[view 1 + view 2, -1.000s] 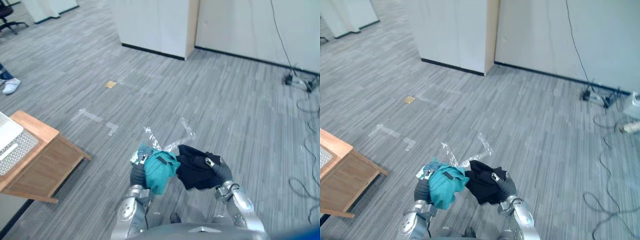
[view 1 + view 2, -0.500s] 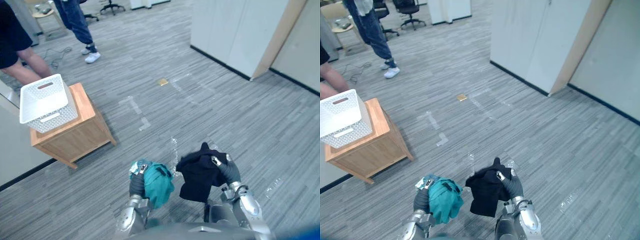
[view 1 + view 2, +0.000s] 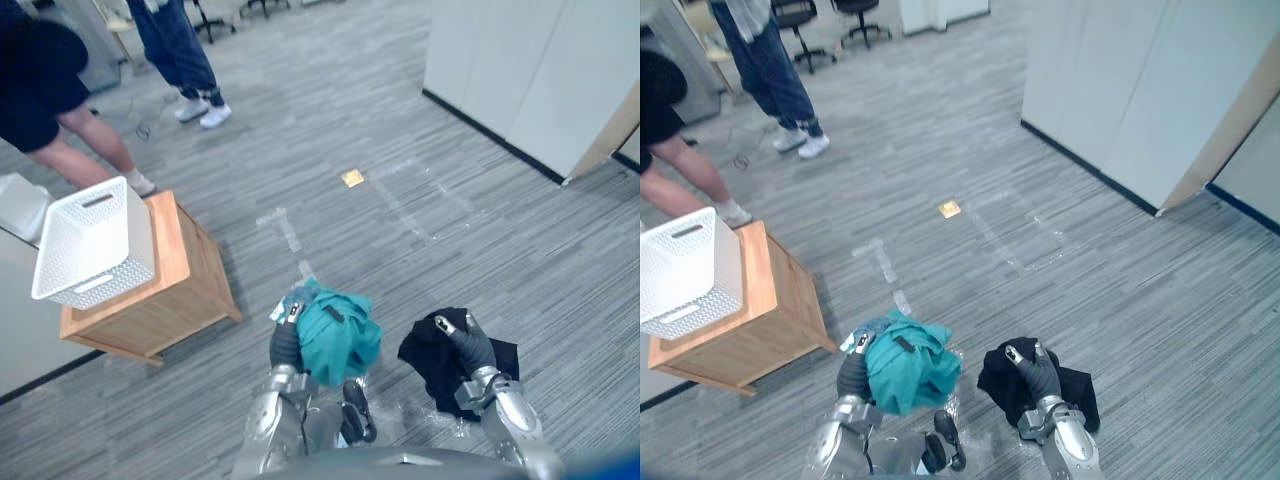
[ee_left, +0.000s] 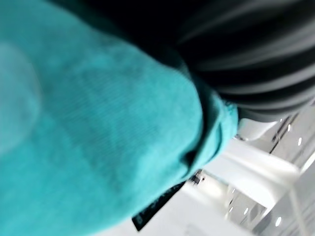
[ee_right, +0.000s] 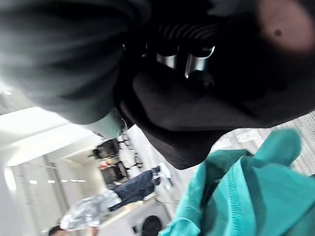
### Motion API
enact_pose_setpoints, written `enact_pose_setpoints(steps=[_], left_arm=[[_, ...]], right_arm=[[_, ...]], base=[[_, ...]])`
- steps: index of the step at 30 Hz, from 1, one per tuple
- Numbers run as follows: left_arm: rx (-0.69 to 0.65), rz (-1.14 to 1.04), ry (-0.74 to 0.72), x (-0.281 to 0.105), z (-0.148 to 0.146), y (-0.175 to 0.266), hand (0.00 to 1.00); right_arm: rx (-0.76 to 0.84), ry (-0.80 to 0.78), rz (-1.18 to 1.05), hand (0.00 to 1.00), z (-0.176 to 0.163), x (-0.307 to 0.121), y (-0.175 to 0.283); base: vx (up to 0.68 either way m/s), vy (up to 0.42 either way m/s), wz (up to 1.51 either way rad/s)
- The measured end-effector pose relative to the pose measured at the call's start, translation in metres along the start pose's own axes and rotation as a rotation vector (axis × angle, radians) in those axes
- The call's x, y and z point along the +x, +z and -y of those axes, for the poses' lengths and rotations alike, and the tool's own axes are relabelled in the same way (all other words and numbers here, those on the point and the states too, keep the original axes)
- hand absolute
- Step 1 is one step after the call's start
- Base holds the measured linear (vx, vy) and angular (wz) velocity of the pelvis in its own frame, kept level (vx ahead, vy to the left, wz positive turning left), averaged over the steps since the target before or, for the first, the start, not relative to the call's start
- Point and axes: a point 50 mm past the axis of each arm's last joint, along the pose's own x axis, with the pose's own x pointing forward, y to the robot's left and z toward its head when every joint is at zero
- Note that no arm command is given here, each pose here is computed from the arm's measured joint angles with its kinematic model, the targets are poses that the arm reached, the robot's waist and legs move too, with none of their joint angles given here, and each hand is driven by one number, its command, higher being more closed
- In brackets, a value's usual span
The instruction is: Tidy the bed and pick cloth on bed and put in laundry
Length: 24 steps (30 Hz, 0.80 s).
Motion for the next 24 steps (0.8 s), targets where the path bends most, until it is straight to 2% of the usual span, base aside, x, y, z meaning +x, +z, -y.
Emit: enact_pose_setpoints(steps=[4,10,14,17,21,24], left_arm=[[0.052,0.011,0.057,-0.006,-0.021,0.008,1.00],[0.133,-0.011,0.065,-0.007,-0.022,0.007,1.00],[0.158,-0.041,0.031,-0.003,-0.015,0.004,1.00],[0.173,-0.089,0.038,-0.016,-0.019,-0.006,1.00],[0.136,-0.119,0.070,-0.026,-0.018,-0.017,1.00],[0.070,-0.106,0.060,-0.023,-0.006,-0.022,1.00]], right_arm=[[0.018,0.025,0.013,1.00,-0.013,0.006,0.001],[0.037,-0.002,-0.031,1.00,-0.011,-0.010,-0.013],[0.048,-0.020,-0.007,1.00,-0.013,-0.014,-0.012],[0.068,-0.004,0.040,1.00,-0.024,-0.017,-0.006],[0.035,0.025,0.094,1.00,-0.026,-0.010,0.008],[0.020,0.027,0.119,1.00,-0.023,-0.005,0.015]], base=[[0.39,0.163,0.33],[0.30,-0.007,1.09],[0.39,-0.232,1.31],[0.50,-0.377,0.82],[0.60,-0.376,0.18],[0.54,-0.334,0.34]])
